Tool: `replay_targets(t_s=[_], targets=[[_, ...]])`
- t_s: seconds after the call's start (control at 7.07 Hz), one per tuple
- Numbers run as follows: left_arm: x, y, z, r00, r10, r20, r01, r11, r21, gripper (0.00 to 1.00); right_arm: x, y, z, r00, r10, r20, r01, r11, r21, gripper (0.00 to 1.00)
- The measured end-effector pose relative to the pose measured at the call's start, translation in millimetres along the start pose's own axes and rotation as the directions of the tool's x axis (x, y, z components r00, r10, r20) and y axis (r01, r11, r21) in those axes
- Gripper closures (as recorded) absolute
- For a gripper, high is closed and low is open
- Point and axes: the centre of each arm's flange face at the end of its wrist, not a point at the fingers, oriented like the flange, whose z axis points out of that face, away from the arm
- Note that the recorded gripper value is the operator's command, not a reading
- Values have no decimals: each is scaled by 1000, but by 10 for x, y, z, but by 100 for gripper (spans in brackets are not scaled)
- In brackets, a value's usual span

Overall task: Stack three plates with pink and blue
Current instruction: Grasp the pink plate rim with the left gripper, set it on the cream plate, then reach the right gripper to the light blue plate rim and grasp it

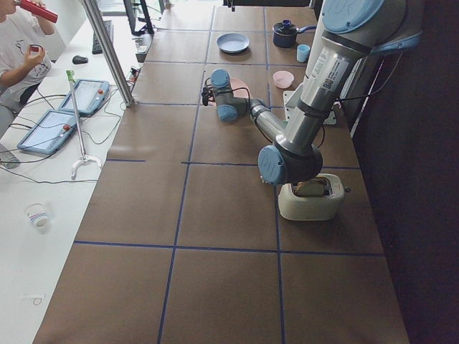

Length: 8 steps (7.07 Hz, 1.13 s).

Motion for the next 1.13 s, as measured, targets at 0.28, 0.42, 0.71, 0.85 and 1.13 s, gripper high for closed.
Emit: replay_targets(t_s=[0.28, 0.42, 0.71, 0.85, 1.13], targets=[[43, 67, 83, 1000, 7, 1, -7, 1000, -7, 1, 6, 11, 37, 1000, 9, 3, -8, 1000, -9, 0], [56, 83, 98, 1000, 9, 2, -9, 1000, 1, 0, 9, 16, 63, 1000, 11, 5, -11, 1000, -15, 0], [139, 92, -49, 1000, 3, -17, -2, 999, 45, 0, -99, -7, 236, 999, 40, 12, -39, 998, -49, 0], [186, 78, -179, 999, -7, -34, 9, 998, 63, 0, -155, -25, 350, 997, 73, 12, -72, 995, -63, 0], [216, 11, -370, 998, -28, -53, 33, 995, 90, 0, -75, -12, 666, 987, 161, -11, -161, 986, -37, 2]])
